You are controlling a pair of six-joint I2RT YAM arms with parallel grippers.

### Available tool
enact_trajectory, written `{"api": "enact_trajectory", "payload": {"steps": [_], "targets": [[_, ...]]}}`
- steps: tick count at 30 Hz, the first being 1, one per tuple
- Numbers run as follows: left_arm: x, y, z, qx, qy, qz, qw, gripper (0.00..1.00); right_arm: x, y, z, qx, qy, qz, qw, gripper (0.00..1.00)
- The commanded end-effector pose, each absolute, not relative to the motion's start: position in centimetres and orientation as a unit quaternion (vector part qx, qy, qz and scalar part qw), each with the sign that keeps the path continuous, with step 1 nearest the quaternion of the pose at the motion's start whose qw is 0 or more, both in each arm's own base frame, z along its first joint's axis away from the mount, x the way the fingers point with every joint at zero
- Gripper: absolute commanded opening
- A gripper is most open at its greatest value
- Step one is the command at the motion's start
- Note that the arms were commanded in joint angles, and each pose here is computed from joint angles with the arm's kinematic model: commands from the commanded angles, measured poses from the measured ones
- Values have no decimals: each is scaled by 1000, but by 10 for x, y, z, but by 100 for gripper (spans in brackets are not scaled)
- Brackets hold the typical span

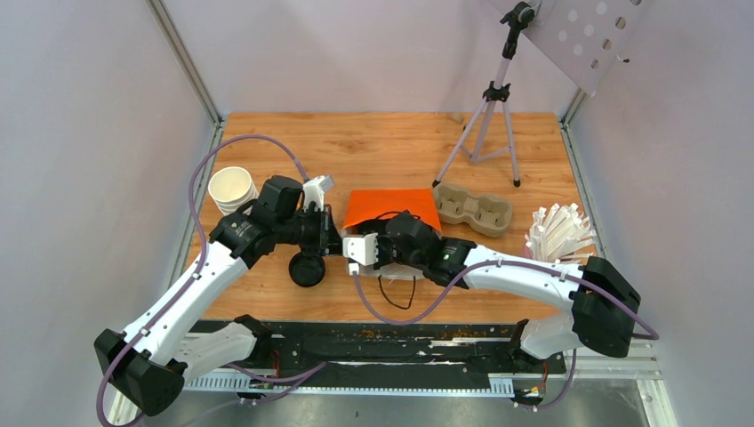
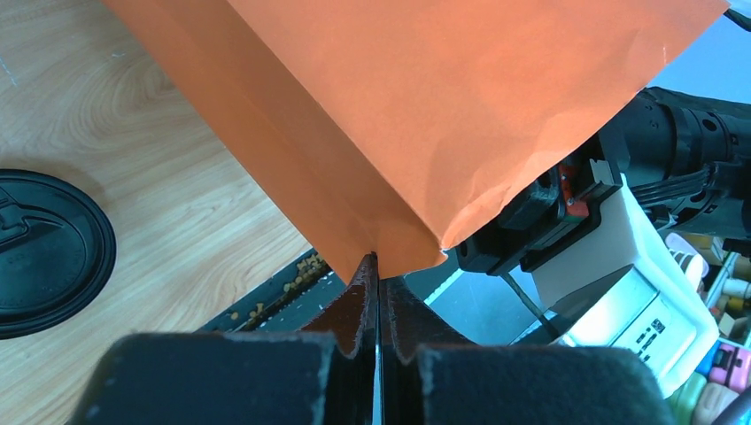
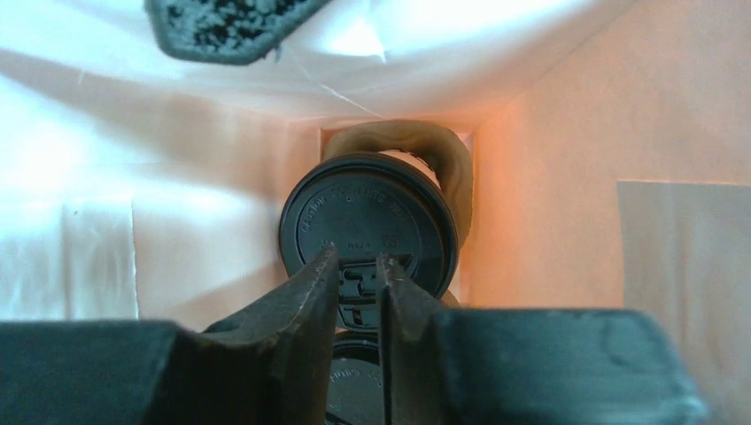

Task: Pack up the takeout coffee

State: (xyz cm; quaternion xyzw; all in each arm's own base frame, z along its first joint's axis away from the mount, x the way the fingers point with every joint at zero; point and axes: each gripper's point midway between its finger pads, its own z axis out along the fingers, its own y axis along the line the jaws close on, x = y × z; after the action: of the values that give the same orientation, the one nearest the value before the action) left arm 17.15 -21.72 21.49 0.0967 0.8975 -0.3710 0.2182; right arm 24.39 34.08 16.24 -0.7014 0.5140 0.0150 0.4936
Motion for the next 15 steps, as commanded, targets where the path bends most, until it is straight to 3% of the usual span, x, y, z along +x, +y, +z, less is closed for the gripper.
{"api": "enact_trajectory", "payload": {"steps": [1, 5, 15], "targets": [[174, -223, 236, 102, 883, -393, 236, 0, 248, 353, 179, -685, 505, 40, 524, 17], [174, -223, 238, 102, 882, -393, 238, 0, 251, 358, 178, -679, 508, 47, 528, 11], [173, -223, 236, 103, 883, -395, 232, 0, 260, 369, 174, -668, 513, 52, 536, 9]]}}
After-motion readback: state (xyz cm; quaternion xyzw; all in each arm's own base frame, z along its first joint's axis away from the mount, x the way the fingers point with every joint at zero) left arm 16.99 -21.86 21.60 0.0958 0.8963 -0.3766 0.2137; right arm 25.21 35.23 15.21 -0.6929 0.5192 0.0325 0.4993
